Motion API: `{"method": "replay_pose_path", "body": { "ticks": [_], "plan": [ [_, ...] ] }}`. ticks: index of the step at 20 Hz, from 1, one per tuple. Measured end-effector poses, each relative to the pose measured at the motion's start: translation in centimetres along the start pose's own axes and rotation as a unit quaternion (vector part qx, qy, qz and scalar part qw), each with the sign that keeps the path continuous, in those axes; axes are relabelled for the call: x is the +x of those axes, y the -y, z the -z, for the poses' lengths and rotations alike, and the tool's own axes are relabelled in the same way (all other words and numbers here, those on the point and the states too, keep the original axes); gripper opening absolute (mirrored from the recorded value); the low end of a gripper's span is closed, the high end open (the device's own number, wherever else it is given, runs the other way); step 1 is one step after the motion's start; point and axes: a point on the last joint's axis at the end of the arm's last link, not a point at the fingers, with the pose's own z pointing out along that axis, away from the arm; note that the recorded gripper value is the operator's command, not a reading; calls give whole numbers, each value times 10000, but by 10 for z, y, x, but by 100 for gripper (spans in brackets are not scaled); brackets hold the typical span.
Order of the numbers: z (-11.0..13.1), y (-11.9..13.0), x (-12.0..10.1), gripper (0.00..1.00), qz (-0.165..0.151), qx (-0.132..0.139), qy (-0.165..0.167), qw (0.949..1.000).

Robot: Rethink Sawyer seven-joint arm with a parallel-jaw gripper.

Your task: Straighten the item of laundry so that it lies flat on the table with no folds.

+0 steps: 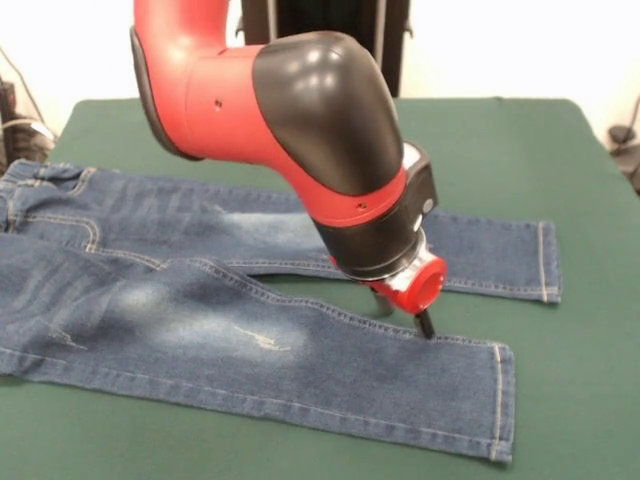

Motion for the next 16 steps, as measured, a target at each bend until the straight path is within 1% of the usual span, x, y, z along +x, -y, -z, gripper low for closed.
{"method": "replay_pose_path", "body": {
  "ticks": [5,7,10,12,14,16],
  "plan": [
    [5,3,8,100,126,183,-188,9996],
    [12,3,12,100,177,255,-290,9991],
    [24,0,15,100,294,370,-303,9984],
    [37,-3,15,100,447,528,-182,9974],
    [51,-8,11,100,648,738,86,9951],
    [63,-14,7,100,826,890,391,9918]
  ]
}}
